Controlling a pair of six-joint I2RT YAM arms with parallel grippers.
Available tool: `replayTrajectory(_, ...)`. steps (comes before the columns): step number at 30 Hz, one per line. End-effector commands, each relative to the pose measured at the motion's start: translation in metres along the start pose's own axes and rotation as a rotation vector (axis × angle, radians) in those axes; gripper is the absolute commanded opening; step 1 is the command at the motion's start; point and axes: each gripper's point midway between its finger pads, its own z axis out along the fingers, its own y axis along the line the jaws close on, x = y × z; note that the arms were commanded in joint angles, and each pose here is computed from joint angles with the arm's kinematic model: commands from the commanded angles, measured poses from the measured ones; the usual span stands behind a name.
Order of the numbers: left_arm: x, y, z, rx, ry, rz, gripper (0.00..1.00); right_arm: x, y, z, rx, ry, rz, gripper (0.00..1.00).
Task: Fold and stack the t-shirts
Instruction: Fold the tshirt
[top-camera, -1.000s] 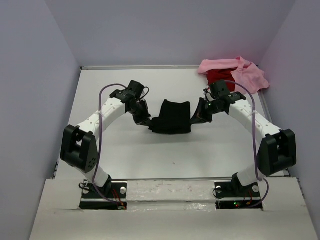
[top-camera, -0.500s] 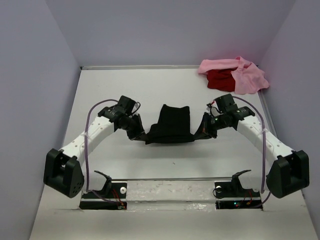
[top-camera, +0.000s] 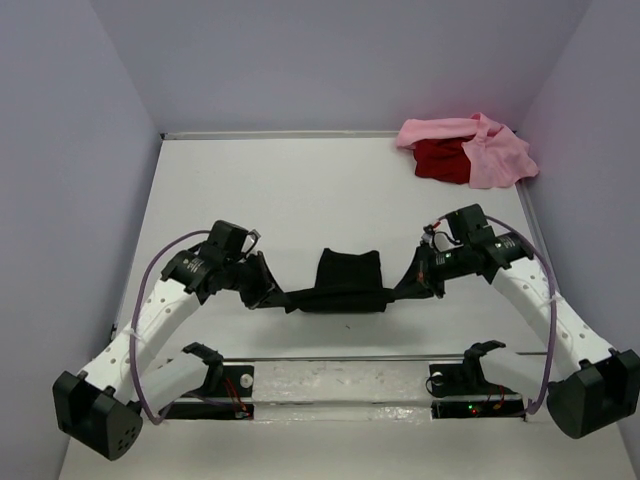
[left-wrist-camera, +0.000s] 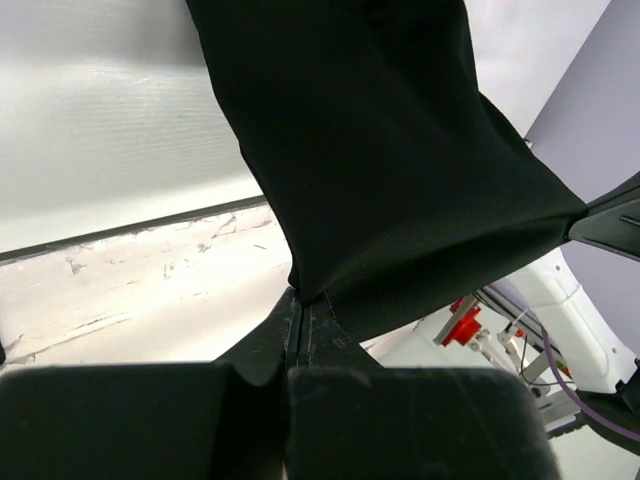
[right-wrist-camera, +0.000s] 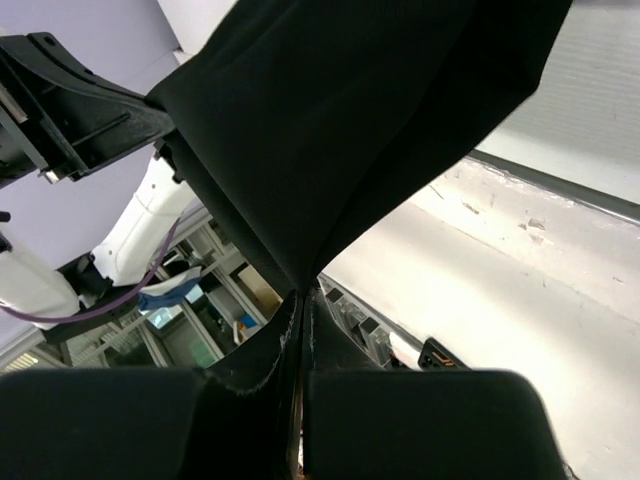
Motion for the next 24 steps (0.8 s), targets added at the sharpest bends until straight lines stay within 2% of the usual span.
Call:
replayTrajectory(1,0.000,0.019,0.003,-0.097,0.009,-0.039,0.00,-0.002,0.005,-0.007,0.030,-0.008,0.030,0.00)
replayTrajectory(7,-0.034,0.000,0.026,-0.119,0.011,0.005,0.00,-0.040,0.023,0.002,0.031,-0.058,0.028,0.00)
replayTrajectory(15,-0.083,-0.043,0.069,-0.042,0.026,0.032,0.00,-0.096,0.023,0.028,0.088,-0.112,0.049,0.00)
replayTrajectory(24,-0.136,-0.050,0.119,-0.128,0.036,0.076,0.00,-0.170,-0.026,0.066,0.300,-0.211,0.056,0.00)
